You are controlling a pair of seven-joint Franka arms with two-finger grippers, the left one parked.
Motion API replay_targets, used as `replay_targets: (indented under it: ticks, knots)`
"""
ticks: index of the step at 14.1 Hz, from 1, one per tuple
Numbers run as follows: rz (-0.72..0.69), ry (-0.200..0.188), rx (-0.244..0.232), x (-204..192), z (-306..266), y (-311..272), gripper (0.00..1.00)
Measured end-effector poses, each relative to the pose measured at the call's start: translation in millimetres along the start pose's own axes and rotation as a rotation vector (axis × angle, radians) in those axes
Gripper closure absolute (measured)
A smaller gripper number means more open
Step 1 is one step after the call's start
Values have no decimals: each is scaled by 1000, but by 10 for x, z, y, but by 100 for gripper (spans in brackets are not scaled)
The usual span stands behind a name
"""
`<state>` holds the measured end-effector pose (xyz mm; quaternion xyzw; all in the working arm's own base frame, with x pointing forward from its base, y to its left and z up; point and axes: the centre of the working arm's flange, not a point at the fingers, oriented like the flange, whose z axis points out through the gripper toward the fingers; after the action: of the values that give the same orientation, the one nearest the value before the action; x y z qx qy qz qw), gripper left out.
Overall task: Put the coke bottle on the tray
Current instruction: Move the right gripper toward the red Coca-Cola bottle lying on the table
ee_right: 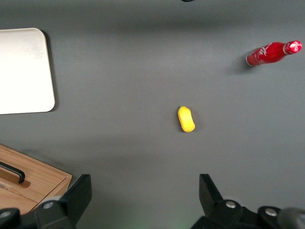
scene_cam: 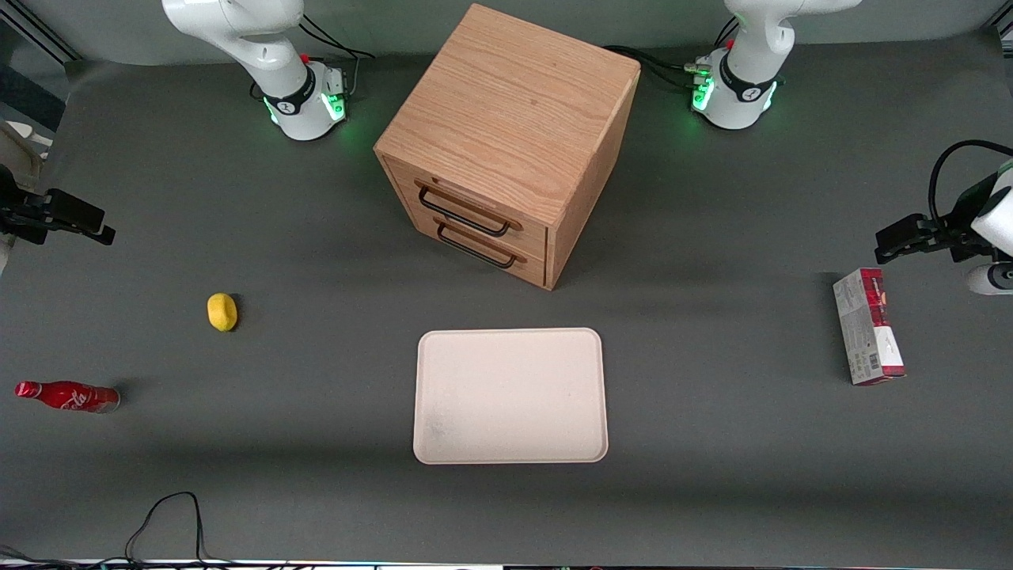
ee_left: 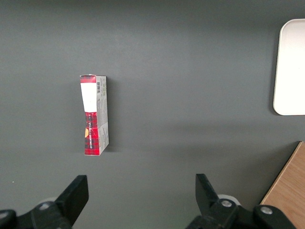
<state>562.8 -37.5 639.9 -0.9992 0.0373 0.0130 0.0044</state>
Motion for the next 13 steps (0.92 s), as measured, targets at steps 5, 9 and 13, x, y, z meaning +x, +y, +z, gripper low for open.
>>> replay_targets:
  ticks: [5, 9, 13]
  knots:
    - [35, 6, -5, 5, -11, 502, 0]
    - [5, 32, -26, 213, -62, 1122, 0]
    - [2, 51, -22, 631, 151, 2036, 0]
